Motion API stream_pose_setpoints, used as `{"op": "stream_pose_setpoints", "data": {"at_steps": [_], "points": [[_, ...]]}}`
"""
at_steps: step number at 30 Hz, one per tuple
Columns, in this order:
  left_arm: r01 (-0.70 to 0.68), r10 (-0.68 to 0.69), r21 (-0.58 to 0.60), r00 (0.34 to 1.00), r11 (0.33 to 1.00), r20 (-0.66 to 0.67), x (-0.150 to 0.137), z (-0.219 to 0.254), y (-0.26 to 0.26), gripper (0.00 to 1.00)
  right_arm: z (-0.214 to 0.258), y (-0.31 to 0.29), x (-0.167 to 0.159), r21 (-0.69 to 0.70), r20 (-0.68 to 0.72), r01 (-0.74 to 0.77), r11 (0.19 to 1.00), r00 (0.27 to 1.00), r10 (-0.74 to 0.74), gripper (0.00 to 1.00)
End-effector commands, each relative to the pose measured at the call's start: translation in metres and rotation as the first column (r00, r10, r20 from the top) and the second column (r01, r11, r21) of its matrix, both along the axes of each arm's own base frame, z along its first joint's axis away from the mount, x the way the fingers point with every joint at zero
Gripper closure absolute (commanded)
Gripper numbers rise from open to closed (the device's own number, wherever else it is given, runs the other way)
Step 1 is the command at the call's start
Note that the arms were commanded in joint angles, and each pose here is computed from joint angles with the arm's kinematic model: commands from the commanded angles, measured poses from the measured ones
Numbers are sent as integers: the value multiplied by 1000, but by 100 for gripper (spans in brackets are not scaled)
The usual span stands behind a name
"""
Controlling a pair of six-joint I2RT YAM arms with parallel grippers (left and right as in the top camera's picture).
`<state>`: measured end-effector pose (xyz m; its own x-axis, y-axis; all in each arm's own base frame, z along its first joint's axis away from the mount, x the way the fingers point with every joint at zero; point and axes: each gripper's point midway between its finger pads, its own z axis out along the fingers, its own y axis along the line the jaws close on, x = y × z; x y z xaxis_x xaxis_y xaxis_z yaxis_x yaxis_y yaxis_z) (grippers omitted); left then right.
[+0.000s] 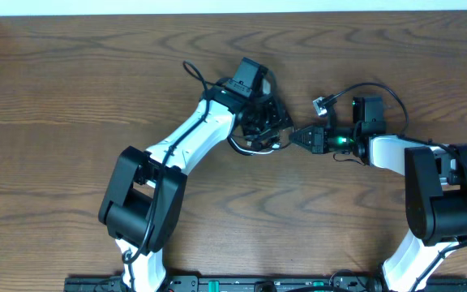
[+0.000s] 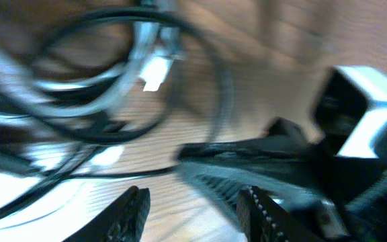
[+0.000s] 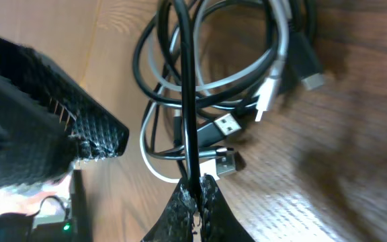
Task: Untangle cables
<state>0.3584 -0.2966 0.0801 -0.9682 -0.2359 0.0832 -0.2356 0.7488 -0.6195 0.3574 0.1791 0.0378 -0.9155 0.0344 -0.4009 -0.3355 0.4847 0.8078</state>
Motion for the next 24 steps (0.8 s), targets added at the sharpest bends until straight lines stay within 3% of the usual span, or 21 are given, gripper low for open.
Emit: {"op": "stream_pose_setpoints", "data": {"at_steps": [1,7,19,24], "points": [[-57,55,155,998,986,14,7,-12,36,52,-8,-3,2,-42,-3,21,999,1000,-21,99],[-89,96,315,995,945,-8,-4,-34,66,53,-13,-6,3,-73,-15,39,997,999,-40,99],[-103,127,356,991,929,-44,-19,-65,68,46,-14,-7,2,-74,-22,39,996,999,-41,99],[-43,75,384,995,922,-69,-31,-76,72,63,-14,-7,2,-75,-22,39,996,999,-41,99]]}}
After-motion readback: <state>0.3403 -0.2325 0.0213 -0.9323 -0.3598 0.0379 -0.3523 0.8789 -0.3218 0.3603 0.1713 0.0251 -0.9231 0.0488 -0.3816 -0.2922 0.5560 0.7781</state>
